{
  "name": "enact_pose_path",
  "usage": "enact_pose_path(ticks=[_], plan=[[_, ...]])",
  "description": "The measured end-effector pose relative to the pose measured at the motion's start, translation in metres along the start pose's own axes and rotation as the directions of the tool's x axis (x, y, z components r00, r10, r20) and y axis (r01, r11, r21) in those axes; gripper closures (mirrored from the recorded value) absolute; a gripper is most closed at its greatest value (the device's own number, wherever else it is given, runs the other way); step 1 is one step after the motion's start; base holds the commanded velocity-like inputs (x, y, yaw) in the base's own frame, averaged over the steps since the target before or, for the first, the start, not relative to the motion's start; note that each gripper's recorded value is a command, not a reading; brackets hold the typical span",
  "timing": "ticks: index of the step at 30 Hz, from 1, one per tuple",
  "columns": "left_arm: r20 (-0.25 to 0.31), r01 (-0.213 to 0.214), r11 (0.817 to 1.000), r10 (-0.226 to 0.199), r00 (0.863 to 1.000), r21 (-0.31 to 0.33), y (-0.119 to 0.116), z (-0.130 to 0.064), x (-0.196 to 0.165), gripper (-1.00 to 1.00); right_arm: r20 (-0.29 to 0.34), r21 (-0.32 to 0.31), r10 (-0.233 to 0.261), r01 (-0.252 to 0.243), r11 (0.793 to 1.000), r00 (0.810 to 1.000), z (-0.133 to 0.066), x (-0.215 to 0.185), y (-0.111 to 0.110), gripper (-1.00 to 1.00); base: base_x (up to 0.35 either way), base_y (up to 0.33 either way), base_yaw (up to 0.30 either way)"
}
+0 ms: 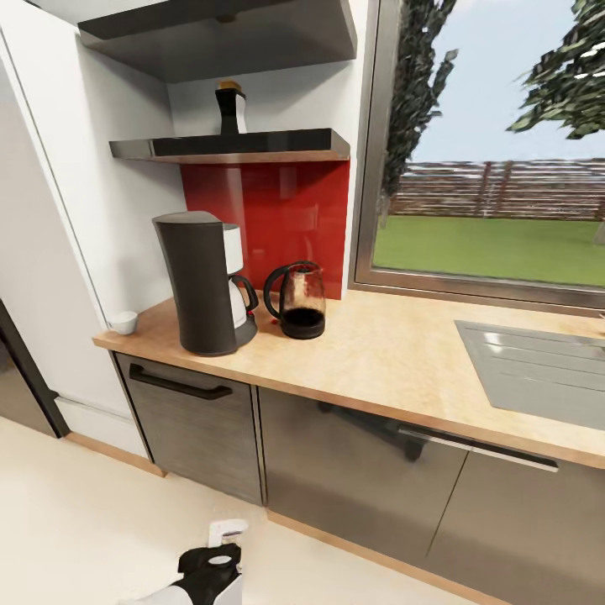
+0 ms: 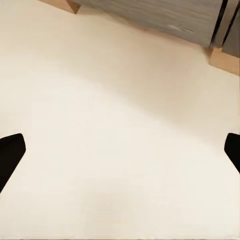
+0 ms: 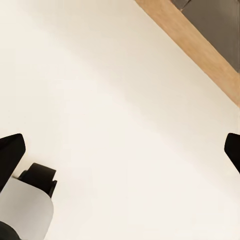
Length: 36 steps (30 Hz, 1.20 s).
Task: Set up a coffee station on the kitchen countertop: keep the coffee maker on the countertop, move the bottle of coffee from the kitchen shelf to the counter next to the coffee maker, place a paper coffee filter on top of the coffee maker, put the saucer next to the coffee maker with the coffee cup on the saucer, and place the electric kettle next to the coffee maker.
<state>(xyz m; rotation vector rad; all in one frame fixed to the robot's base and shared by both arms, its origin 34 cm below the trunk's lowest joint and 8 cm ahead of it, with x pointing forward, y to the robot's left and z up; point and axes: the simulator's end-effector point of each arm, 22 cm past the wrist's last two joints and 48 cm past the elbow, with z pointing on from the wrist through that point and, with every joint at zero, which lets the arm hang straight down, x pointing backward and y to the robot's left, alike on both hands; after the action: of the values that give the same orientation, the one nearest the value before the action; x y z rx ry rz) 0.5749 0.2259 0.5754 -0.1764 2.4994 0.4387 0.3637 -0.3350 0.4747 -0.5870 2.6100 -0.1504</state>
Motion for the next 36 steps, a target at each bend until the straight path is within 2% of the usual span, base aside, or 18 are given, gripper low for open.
enact_pose_path(ticks=[5,8,13,19,36], plan=[[-0.061,-0.023,1.000,0.023,0.998,-0.004,0.004,-0.003,0.050,-1.00,0.021,0.013,0.001,-0.001,1.000,1.000,0.001,-0.010,-0.004,-1.00,0.000,0.000,0.000],[-0.096,-0.033,0.999,0.032,0.995,-0.013,0.012,-0.006,0.084,-1.00,0.089,0.038,0.000,-0.004,0.999,0.996,0.005,-0.043,-0.011,-1.00,0.000,0.000,0.000],[-0.095,-0.023,1.000,0.022,0.995,-0.009,0.012,-0.007,0.090,-1.00,0.190,0.055,-0.008,-0.003,0.998,0.982,0.006,-0.092,-0.017,-1.00,0.000,0.000,0.000],[-0.104,-0.008,1.000,0.007,0.995,-0.010,0.012,-0.007,0.092,-1.00,0.196,0.063,-0.010,-0.003,0.998,0.981,0.005,-0.094,-0.022,-1.00,0.000,0.000,-0.054],[-0.107,-0.005,1.000,0.004,0.994,-0.009,0.012,-0.007,0.094,-1.00,0.192,0.062,-0.013,0.001,0.998,0.981,0.005,-0.092,-0.022,-1.00,0.000,0.000,-0.267]])
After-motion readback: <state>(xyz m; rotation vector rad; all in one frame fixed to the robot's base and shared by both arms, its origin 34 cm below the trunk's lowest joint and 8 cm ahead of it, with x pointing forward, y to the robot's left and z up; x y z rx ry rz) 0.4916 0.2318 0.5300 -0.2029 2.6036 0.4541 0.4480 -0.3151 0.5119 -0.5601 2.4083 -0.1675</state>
